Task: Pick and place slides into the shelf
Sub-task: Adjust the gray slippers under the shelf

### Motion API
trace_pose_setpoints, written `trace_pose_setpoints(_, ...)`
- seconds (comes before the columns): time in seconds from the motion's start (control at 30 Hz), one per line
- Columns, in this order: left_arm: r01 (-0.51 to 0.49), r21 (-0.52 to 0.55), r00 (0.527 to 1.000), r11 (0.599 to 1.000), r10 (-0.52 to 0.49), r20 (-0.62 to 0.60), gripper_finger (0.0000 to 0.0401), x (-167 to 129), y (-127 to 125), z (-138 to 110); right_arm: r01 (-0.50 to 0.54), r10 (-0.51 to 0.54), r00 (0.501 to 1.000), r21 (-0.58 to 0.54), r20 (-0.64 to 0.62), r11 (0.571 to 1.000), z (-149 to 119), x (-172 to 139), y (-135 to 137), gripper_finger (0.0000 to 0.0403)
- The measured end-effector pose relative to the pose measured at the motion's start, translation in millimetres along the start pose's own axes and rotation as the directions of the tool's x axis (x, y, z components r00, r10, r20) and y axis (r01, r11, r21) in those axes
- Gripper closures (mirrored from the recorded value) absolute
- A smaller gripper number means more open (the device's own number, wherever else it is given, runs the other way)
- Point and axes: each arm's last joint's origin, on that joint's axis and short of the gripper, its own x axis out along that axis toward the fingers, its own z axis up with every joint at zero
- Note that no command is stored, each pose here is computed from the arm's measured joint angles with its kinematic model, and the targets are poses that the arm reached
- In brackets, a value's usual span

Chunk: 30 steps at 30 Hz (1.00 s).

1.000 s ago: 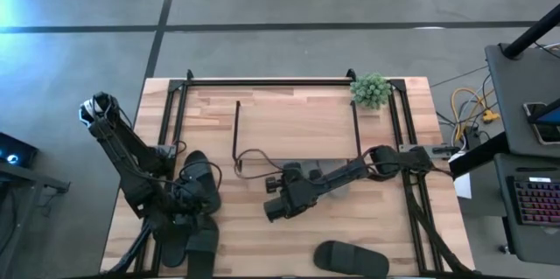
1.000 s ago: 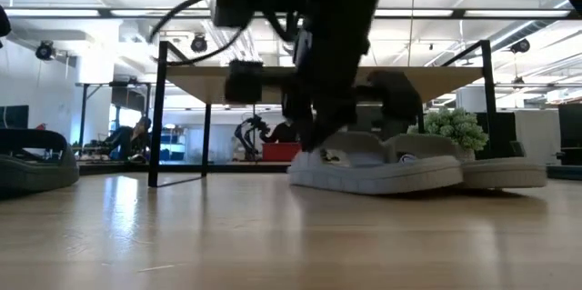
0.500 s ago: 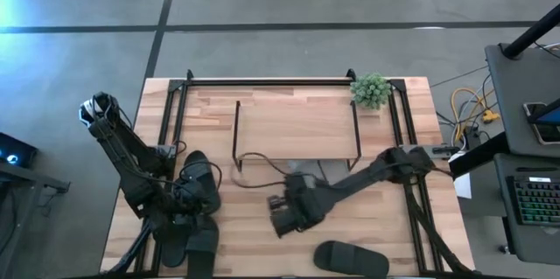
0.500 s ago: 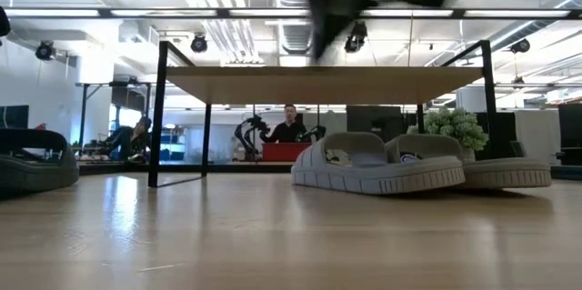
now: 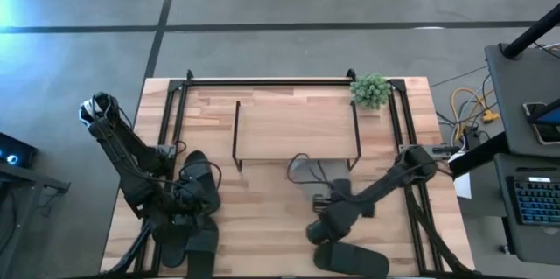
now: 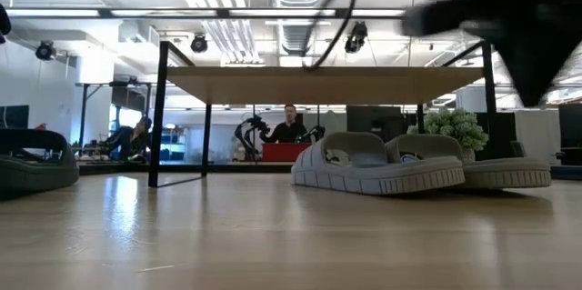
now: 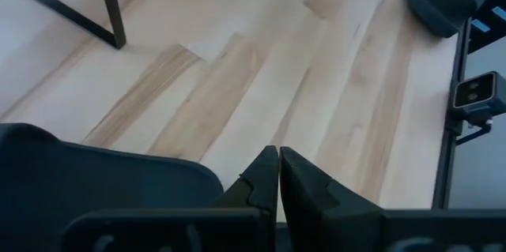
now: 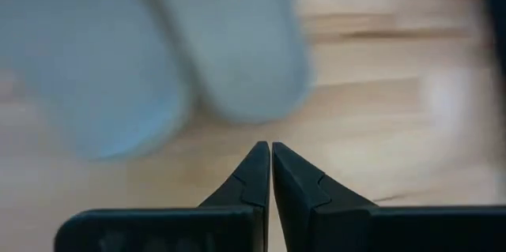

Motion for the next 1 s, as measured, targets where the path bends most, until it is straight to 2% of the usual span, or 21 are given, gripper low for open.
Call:
trace_pose_setpoints(0.13,0.017,-0.014,1.000,1.000,-0.017,0.001,0.0401,-0.1,-2.1,0.3,0.043,-0.044,0.999,0.009,0.032,0.999,3.8,25.2,-9.1,0.0394)
trace_pose_setpoints(0.27,0.013,-0.011,1.000,1.000,-0.013,0.000,0.0401,-0.2,-1.6,0.3,-0.035,0.035,0.998,0.005,0.050,0.999,8.6,40.5,-10.2,0.0394)
trace_pose_setpoints(0.53,0.013,-0.010,1.000,1.000,-0.013,-0.001,0.0401,-0.2,-1.6,0.2,-0.081,0.082,0.997,-0.021,0.005,0.996,11.3,78.3,-0.5,0.0394)
trace_pose_setpoints(0.7,0.019,-0.015,1.000,1.000,-0.019,-0.001,0.0401,-0.6,-2.6,0.6,-0.121,0.122,0.992,-0.061,0.019,0.991,11.8,75.5,5.6,0.0394)
trace_pose_setpoints(0.83,0.017,-0.016,1.000,1.000,-0.017,-0.002,0.0401,-0.5,-2.4,0.5,-0.284,0.285,0.959,-0.065,0.006,0.957,8.8,59.1,23.0,0.0394)
trace_pose_setpoints(0.9,0.016,-0.016,1.000,1.000,-0.016,-0.001,0.0401,-0.6,-2.3,0.6,-0.334,0.337,0.941,-0.111,0.013,0.936,8.7,55.2,28.7,0.0394)
trace_pose_setpoints(1.0,0.016,-0.015,1.000,1.000,-0.016,-0.001,0.0401,-0.6,-2.3,0.6,-0.415,0.418,0.908,-0.114,0.002,0.903,8.5,49.4,38.7,0.0394)
